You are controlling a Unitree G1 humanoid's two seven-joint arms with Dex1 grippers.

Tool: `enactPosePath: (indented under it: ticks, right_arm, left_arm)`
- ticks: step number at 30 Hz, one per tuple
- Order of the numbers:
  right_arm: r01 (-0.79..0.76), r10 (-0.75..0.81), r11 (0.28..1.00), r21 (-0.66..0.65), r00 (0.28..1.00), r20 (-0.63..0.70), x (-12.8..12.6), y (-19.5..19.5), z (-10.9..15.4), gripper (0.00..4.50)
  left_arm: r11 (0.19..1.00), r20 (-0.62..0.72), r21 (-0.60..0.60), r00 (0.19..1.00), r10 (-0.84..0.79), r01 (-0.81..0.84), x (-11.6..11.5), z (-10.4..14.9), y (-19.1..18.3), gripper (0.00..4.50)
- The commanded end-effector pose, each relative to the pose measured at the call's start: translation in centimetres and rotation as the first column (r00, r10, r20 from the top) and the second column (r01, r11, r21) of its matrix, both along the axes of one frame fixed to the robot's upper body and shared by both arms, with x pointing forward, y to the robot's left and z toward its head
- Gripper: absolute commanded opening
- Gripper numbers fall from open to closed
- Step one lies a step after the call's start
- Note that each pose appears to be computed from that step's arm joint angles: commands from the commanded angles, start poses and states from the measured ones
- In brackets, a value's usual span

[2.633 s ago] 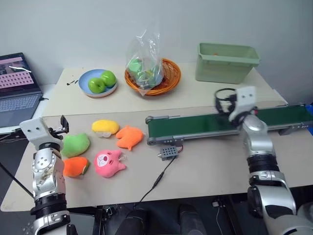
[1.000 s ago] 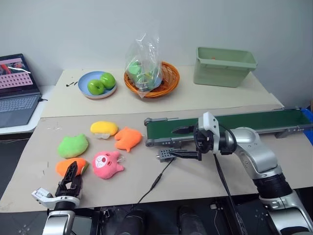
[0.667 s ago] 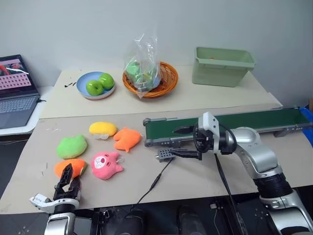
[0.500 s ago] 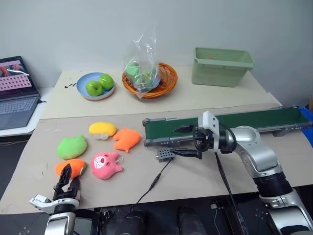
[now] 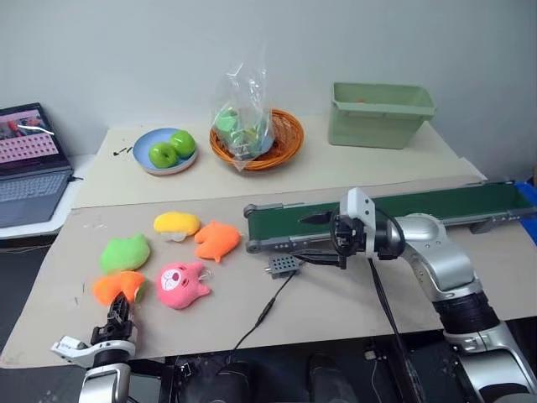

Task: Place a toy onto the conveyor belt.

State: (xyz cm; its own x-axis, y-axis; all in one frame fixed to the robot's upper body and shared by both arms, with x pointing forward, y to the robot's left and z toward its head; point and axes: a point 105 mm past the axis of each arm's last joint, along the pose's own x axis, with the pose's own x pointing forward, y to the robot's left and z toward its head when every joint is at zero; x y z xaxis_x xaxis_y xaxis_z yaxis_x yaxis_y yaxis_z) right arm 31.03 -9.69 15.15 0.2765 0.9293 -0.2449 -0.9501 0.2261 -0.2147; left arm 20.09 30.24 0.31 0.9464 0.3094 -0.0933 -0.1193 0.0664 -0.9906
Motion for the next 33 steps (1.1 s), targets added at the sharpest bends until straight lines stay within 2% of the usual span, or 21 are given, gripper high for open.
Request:
enactPosePath:
  ticks: [1,2,4,6,7,8,9,10,12,14,15,16,17,19,20,21,22,24,29,33]
  right_arm:
    - [-0.011,0.011,1.0,0.002,0.998,0.063,0.3,0.3,1.1,4.5]
    - [-0.012,0.012,1.0,-0.001,0.998,0.062,0.4,0.3,1.0,4.5]
    - [-0.013,0.013,1.0,-0.003,0.998,0.06,0.5,0.3,0.9,4.5]
    - [-0.011,0.012,1.0,-0.008,0.998,0.059,0.7,0.3,0.8,4.5]
    - [-0.01,0.01,1.0,-0.009,0.998,0.058,0.8,0.2,0.8,4.5]
    - [-0.009,0.01,1.0,-0.009,0.998,0.057,0.8,0.2,0.8,4.5]
    - [-0.004,0.005,1.0,-0.013,0.998,0.058,0.9,0.1,0.7,4.5]
    - [0.001,0.0,1.0,-0.014,0.998,0.056,1.0,0.1,0.6,4.5]
    - [0.005,-0.004,1.0,-0.016,0.998,0.055,1.2,0.1,0.5,4.5]
    - [0.012,-0.011,1.0,-0.012,0.998,0.056,1.2,0.2,0.5,4.5]
    - [0.014,-0.014,1.0,-0.009,0.998,0.057,1.2,0.2,0.5,4.5]
    - [0.016,-0.015,1.0,-0.007,0.998,0.057,1.2,0.2,0.4,4.5]
    - [0.017,-0.017,1.0,-0.005,0.998,0.057,1.1,0.2,0.4,4.5]
    - [0.023,-0.023,1.0,-0.002,0.998,0.059,1.0,0.2,0.4,4.5]
    - [0.03,-0.03,1.0,0.001,0.998,0.059,1.0,0.2,0.4,4.5]
    - [0.035,-0.036,0.999,0.006,0.997,0.061,1.0,0.2,0.4,4.5]
    - [0.041,-0.042,0.999,0.014,0.997,0.062,1.0,0.1,0.5,4.5]
    - [0.059,-0.061,0.998,0.026,0.996,0.067,1.1,0.0,0.7,4.5]
    - [0.078,-0.081,0.996,0.038,0.994,0.08,1.0,-0.1,0.8,4.5]
    - [0.104,-0.109,0.993,0.063,0.99,0.086,0.8,-0.3,1.1,4.5]
  left_arm:
    - [0.995,-0.119,0.051,0.989,0.092,-0.087,-1.2,-1.4,1.8,0.02]
    - [0.993,-0.136,0.082,0.986,0.101,-0.091,-1.1,-1.0,1.9,0.02]
    - [0.963,-0.255,0.238,0.948,0.189,-0.127,-1.2,-0.5,2.8,0.02]
    - [0.864,-0.375,0.49,0.866,0.331,-0.118,-1.3,1.3,4.1,0.02]
    - [0.788,-0.372,0.609,0.846,0.382,-0.088,-0.7,3.2,4.1,0.02]
    - [0.73,-0.356,0.679,0.836,0.417,-0.075,-0.2,4.5,3.9,0.02]
    - [0.615,-0.341,0.788,0.828,0.445,-0.007,0.9,6.4,3.4,0.02]
    - [0.421,-0.28,0.905,0.83,0.483,0.06,2.3,9.1,2.7,0.02]
    - [0.076,-0.133,0.991,0.84,0.526,0.11,4.3,13.3,0.8,0.02]
    - [-0.231,0.054,0.97,0.86,0.507,0.075,6.1,17.5,-2.0,0.02]
    - [-0.387,0.143,0.92,0.867,0.477,0.061,6.8,19.2,-3.7,0.02]
    - [-0.564,0.248,0.825,0.882,0.402,0.025,7.7,20.9,-6.2,0.02]
    - [-0.706,0.318,0.708,0.89,0.326,0.006,8.4,21.8,-8.4,0.02]
    - [-0.863,0.369,0.503,0.913,0.172,-0.041,9.6,21.8,-12.1,0.02]
    - [-0.934,0.392,0.344,0.918,0.049,-0.098,10.0,21.2,-14.4,0.02]
    - [-0.971,0.399,0.155,0.911,-0.105,-0.18,10.1,20.1,-17.0,0.02]
    - [-0.968,0.393,0.017,0.892,-0.223,-0.249,10.0,19.0,-18.7,0.02]
    - [-0.937,0.35,-0.119,0.869,-0.35,-0.33,10.7,17.2,-19.7,0.02]
    - [-0.867,0.253,-0.254,0.836,-0.488,-0.429,13.1,15.0,-19.2,0.02]
    - [-0.835,0.15,-0.307,0.843,-0.517,-0.458,15.1,12.8,-18.7,0.02]
